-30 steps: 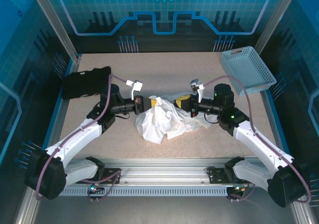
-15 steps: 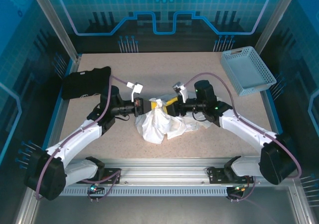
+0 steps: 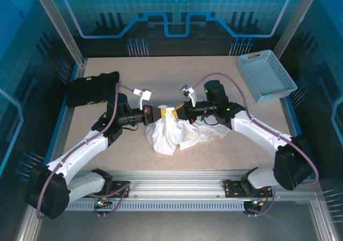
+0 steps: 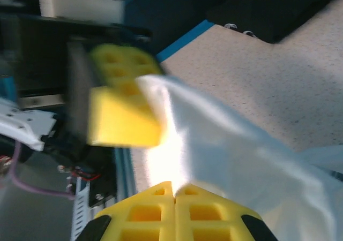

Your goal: Fold the inside-out t-shirt

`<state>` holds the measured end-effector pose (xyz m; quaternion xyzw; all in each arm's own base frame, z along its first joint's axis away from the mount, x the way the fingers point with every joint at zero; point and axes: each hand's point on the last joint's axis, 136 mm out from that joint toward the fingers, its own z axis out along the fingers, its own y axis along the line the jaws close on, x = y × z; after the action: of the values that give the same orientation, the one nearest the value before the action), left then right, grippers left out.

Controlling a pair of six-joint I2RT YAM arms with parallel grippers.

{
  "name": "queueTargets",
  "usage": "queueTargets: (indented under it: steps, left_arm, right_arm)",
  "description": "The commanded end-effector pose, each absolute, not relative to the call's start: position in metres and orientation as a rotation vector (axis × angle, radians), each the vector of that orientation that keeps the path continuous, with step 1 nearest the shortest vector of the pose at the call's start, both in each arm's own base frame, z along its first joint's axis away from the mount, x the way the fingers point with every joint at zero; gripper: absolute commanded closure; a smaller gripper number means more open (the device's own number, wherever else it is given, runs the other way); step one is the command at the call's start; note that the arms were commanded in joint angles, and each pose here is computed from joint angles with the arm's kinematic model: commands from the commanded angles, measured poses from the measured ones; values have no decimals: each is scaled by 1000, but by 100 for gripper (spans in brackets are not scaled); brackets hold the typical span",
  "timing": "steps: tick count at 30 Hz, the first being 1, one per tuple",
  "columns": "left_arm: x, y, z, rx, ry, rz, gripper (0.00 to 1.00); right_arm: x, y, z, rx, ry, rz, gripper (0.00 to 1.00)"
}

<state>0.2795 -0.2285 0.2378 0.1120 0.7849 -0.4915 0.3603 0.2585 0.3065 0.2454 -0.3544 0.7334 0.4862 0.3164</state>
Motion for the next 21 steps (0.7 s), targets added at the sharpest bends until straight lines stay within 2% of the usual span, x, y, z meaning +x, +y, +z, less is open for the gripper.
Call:
queueTargets:
  steps: [1,6,11,15,18,21]
  left_arm:
    - [309,-188,204,96,2178,-882,80]
    - [307,-160,194,6,2294,-637,63]
    - [264,-153,218,27,2207,-633,53]
    - [234,-160,235,67,2132,-727,52]
    - [220,-179,251,152,2061,-851,61]
    - [215,-213,263,285,2013,-1014,60]
  right_arm:
    - [230,310,296,-953,1804,1449,100]
    - [239,342,312,-782,1830,1513,100]
    - [263,353,305,-597,1906,1490,100]
    - [276,353,302,-492,1953,1475,100]
    - [279,353,300,-451,1980,1486,100]
    - [280,354,299,-412,1995,1516,100]
